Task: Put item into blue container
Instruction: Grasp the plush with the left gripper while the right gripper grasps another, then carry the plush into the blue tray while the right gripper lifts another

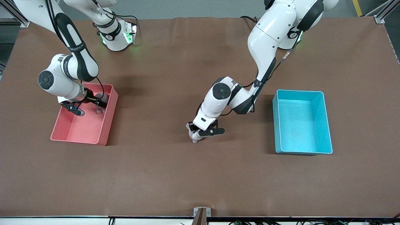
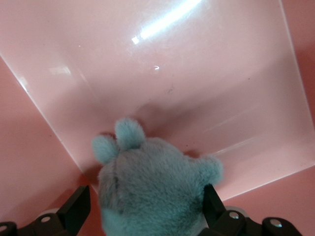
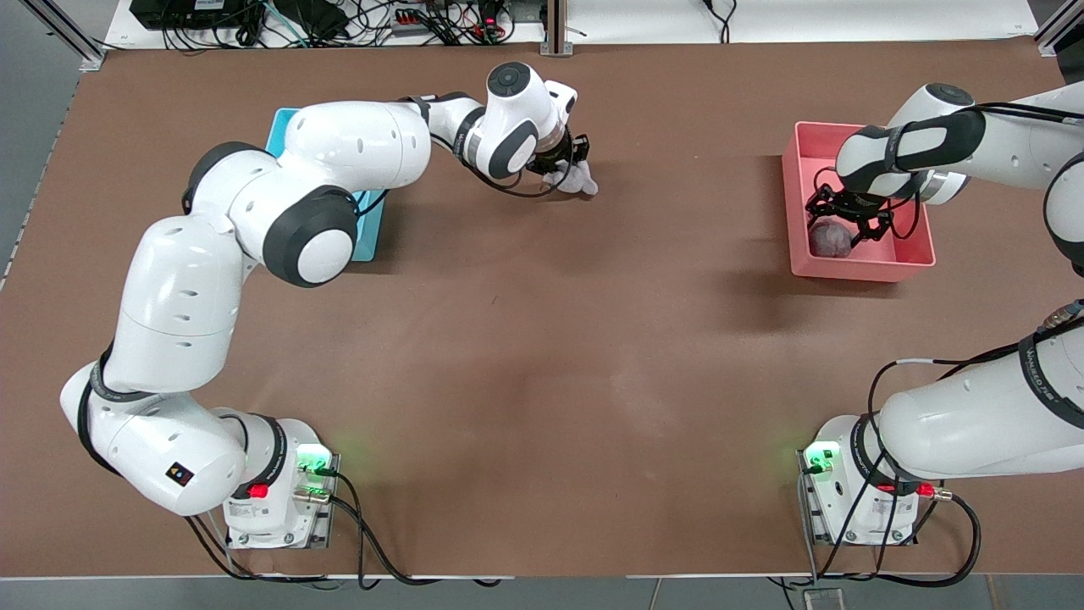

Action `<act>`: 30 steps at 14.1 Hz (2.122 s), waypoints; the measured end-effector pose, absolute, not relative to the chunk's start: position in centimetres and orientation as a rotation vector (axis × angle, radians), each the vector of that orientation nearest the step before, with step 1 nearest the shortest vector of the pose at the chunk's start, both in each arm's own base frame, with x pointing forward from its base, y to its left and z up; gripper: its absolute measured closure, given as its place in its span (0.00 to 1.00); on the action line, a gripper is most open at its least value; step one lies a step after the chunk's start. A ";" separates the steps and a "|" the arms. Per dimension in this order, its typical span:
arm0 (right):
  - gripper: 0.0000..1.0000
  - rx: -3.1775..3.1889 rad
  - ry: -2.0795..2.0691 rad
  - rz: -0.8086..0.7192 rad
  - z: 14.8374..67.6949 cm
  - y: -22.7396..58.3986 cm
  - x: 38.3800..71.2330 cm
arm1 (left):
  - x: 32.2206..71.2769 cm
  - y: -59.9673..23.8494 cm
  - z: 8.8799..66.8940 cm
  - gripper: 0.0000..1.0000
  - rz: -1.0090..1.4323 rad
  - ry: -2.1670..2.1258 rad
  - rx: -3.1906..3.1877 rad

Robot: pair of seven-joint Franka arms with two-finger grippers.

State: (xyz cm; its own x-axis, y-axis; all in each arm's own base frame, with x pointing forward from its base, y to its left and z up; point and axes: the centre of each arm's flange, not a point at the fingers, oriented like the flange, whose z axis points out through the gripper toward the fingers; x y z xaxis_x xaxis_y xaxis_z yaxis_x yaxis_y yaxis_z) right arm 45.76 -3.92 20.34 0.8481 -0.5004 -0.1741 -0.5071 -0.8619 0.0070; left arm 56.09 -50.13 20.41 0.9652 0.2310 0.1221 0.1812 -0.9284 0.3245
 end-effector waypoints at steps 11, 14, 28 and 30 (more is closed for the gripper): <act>0.00 -2.984 0.817 0.315 19.1 -3.9 44.8 | 59.0 -34.7 37.0 0.73 0.214 0.455 2.911; 0.04 -2.986 0.808 0.318 19.0 -3.9 44.8 | 57.1 -25.9 38.6 0.73 0.186 0.412 2.992; 0.69 -2.989 0.766 0.331 19.7 -3.7 45.2 | 57.6 1.8 30.5 0.73 -0.187 0.195 3.101; 0.71 -2.986 0.714 0.379 20.9 -3.9 46.5 | 57.7 1.6 28.4 0.73 -0.211 0.192 3.095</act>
State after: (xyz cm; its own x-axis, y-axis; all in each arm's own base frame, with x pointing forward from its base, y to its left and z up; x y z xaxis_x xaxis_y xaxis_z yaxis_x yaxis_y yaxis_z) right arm 46.45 -3.90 20.92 0.8635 -0.4394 -0.2475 -0.4511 -0.8924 0.0104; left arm 57.71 1.65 28.44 0.9832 0.1209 -0.1370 0.1254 -0.9918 0.0247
